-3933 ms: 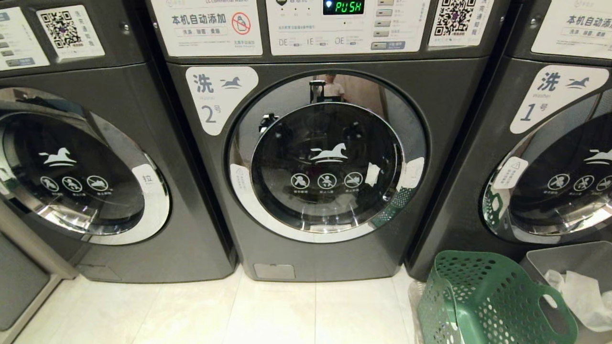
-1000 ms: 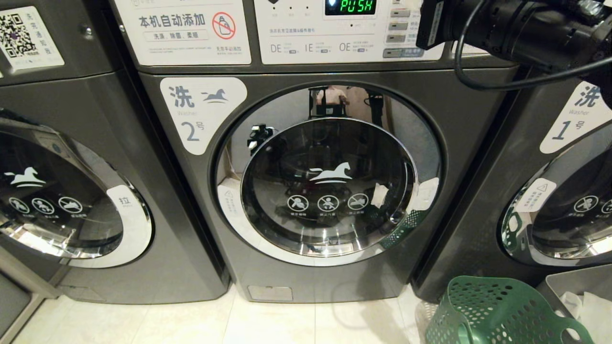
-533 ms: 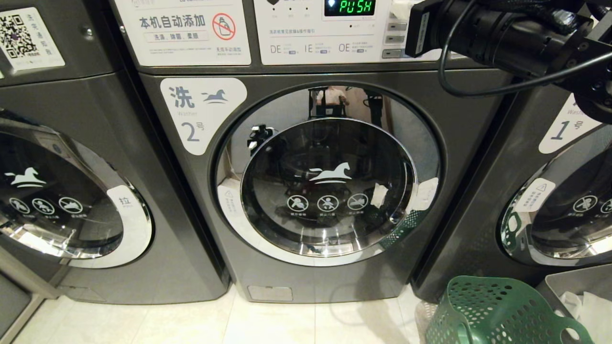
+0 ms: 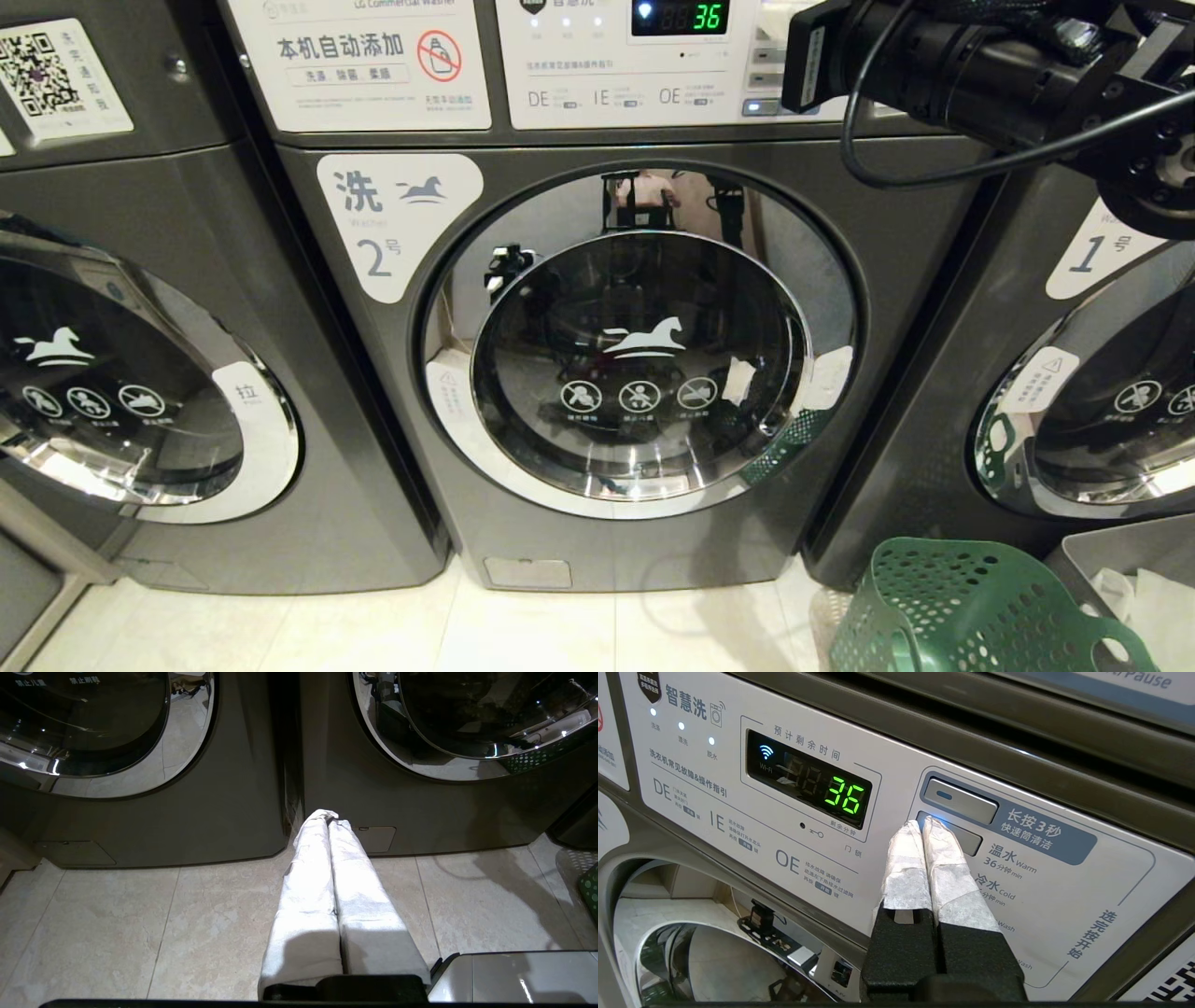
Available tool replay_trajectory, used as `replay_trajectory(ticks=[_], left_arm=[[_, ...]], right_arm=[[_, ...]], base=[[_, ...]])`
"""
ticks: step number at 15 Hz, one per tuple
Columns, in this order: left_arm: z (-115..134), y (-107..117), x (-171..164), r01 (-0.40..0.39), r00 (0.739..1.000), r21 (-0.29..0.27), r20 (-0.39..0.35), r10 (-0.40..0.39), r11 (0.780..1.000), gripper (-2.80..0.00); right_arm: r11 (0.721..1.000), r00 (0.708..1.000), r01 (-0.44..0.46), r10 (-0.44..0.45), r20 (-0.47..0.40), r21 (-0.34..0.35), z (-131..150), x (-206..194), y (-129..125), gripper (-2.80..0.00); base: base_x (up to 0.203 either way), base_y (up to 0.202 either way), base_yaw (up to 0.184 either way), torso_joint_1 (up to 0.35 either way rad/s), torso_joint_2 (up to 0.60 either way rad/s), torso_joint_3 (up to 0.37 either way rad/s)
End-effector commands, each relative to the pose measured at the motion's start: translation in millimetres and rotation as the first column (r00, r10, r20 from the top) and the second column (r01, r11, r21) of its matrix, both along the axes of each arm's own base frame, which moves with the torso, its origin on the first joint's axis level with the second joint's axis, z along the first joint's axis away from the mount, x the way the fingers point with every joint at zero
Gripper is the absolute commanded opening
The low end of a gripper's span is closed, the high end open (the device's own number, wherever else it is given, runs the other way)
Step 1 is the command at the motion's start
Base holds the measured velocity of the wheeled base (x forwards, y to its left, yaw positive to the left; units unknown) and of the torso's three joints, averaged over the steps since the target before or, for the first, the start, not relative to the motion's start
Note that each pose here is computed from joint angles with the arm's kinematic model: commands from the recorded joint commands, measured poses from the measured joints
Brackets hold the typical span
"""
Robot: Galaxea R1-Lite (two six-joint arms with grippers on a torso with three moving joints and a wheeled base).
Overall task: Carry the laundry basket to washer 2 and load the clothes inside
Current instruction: Press the washing machine switch
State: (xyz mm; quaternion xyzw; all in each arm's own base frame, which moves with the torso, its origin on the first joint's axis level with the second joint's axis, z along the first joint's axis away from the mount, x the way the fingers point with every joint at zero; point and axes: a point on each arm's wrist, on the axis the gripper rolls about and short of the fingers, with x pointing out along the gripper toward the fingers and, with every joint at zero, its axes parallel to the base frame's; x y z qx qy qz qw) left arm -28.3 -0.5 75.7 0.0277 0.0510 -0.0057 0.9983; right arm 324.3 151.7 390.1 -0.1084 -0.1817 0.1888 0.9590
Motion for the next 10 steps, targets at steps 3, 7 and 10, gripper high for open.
replay_trajectory(ticks=[3,7,10], left_arm=[[0,0,0,0.001,1.0,0.0,0.0,-0.001,1.0,-2.8],[0,0,0,-0.001,1.0,0.0,0.0,0.001,1.0,-2.8],[0,0,0,0.001,1.0,0.0,0.0,-0.001,1.0,-2.8]], right_arm=[[1.0,1.0,0.003,-0.003,0.0,0.0,-1,0,0,-2.8],[1.0,1.0,-0.023,0.023,-0.005,0.002,4,-22,-6,-2.8],[0.999,0.998,-0.04,0.039,-0.043,-0.017,-5,-35,-10,-2.8]], base=[[0.0,0.0,0.0,0.0,0.0,0.0],[0.0,0.0,0.0,0.0,0.0,0.0],[0.0,0.0,0.0,0.0,0.0,0.0]])
